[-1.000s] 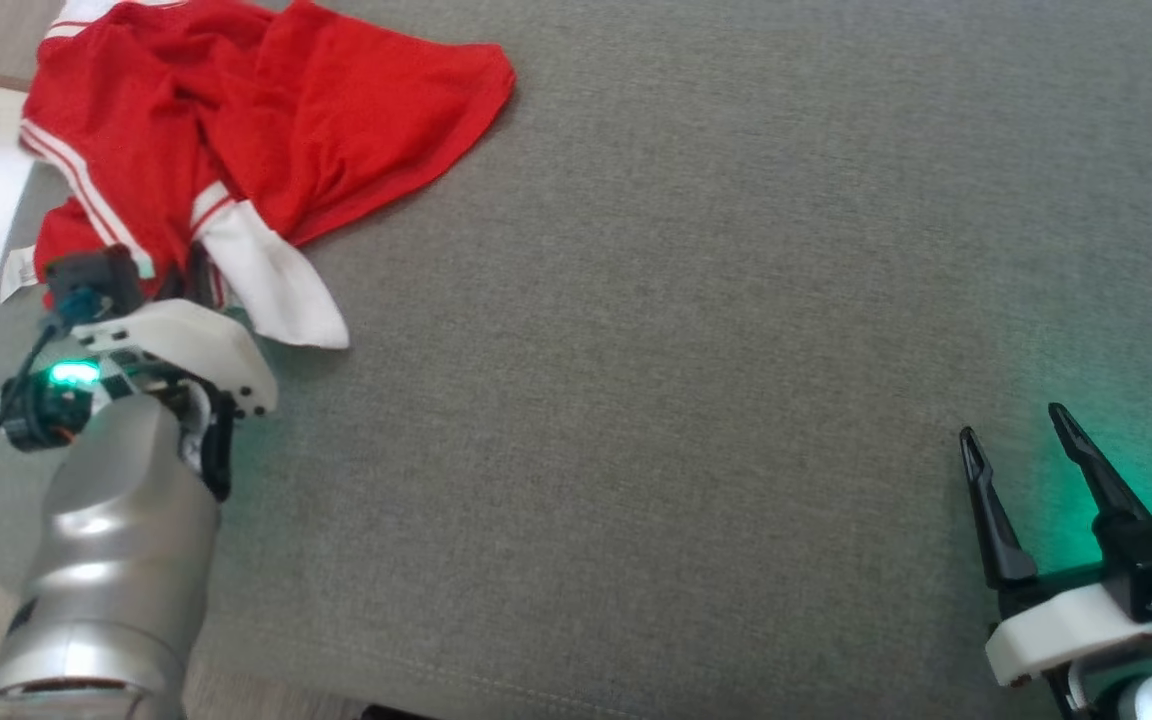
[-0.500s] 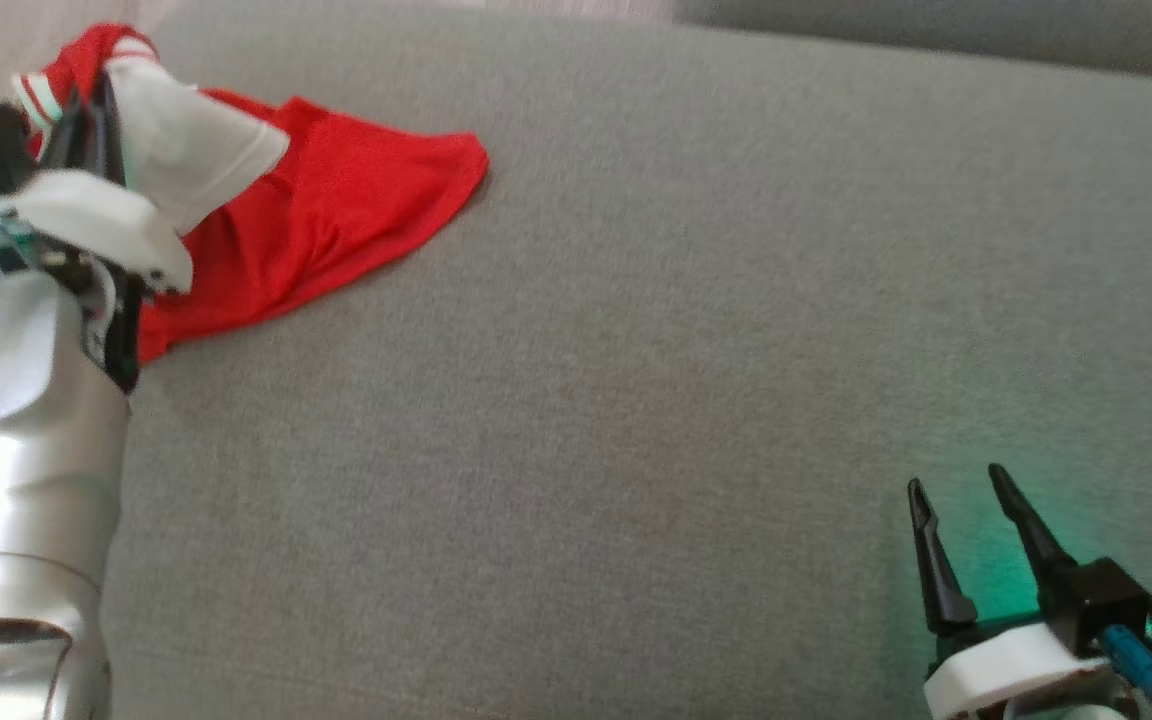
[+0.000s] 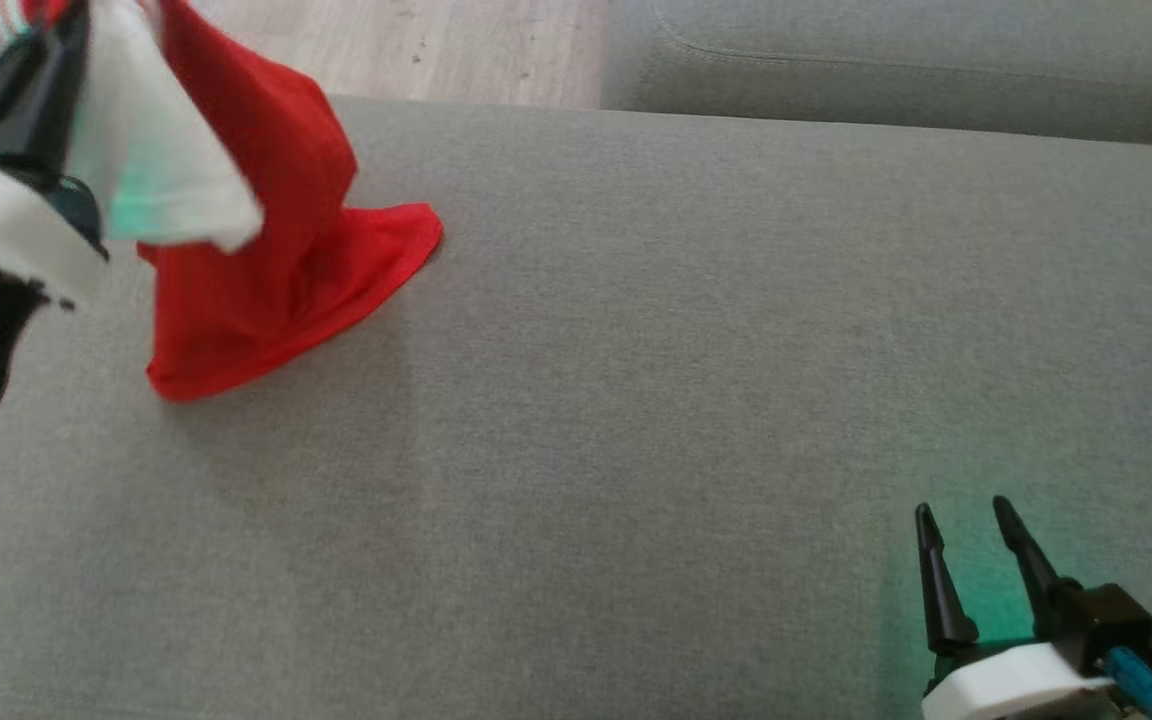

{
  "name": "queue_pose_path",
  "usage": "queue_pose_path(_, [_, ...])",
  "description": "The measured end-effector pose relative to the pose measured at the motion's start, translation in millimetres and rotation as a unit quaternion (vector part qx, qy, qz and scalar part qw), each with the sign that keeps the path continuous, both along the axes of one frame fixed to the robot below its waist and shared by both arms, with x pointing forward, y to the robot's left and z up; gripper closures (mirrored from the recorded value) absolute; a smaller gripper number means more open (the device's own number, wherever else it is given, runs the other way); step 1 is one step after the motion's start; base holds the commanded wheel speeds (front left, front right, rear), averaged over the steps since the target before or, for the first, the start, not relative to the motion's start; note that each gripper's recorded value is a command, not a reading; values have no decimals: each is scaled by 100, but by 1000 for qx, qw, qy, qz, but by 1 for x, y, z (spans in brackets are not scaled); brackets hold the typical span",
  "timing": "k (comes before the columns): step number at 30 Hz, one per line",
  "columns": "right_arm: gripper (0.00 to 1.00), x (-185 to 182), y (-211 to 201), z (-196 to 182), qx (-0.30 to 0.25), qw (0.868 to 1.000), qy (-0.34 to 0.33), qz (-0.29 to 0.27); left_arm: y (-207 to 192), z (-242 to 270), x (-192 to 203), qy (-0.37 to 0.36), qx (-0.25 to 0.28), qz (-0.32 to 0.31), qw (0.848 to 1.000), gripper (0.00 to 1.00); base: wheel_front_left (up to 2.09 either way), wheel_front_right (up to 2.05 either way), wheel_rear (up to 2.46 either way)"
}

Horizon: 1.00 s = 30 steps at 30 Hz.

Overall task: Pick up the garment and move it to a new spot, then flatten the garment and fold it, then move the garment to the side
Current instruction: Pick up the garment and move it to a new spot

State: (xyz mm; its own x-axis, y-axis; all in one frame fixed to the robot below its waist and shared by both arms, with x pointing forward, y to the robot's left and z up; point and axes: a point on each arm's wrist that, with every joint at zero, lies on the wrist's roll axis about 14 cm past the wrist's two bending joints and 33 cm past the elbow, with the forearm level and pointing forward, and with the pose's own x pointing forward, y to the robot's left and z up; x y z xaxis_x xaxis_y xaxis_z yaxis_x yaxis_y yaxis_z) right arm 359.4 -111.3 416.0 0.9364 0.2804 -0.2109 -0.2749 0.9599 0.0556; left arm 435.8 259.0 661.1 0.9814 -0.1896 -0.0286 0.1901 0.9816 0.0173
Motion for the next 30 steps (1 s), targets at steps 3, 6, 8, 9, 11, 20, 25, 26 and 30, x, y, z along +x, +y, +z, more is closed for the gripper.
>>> queue_pose_path(3, [0, -3, -2, -4, 0, 1000, 7, -4, -34, 13, -13, -4, -9, -61, 998, 100, 0, 0, 0])
queue_pose_path(6, [0, -1, -3, -2, 7, 1000, 4, -9, -67, 25, -23, -11, -15, -116, 993, 100, 0, 0, 0])
queue_pose_path(8, [0, 4, -3, 4, 12, 1000, -6, -12, -91, 27, -28, -8, -11, -155, 988, 100, 0, 0, 0])
queue_pose_path(9, [0, 7, -5, 6, 13, 1000, -11, -15, -104, 26, -31, -5, -7, -176, 984, 100, 0, 0, 0])
queue_pose_path(11, [0, 10, -9, 10, 16, 999, -18, -24, -132, 21, -35, 6, 0, -219, 976, 100, 0, 0, 0])
queue_pose_path(20, [0, 7, -39, 13, 36, 996, -18, -79, -270, -51, -56, 110, -5, -403, 909, 100, 0, 0, 0])
queue_pose_path(25, [0, 4, -56, 16, 44, 993, -20, -109, -340, -108, -73, 173, 16, -469, 866, 100, 0, 0, 0])
queue_pose_path(26, [0, 3, -60, 16, 45, 992, -20, -117, -352, -117, -77, 184, 12, -478, 859, 100, 0, 0, 0])
queue_pose_path(30, [0, -4, -71, 14, 46, 990, -15, -136, -390, -155, -88, 213, 21, -501, 838, 100, 0, 0, 0])
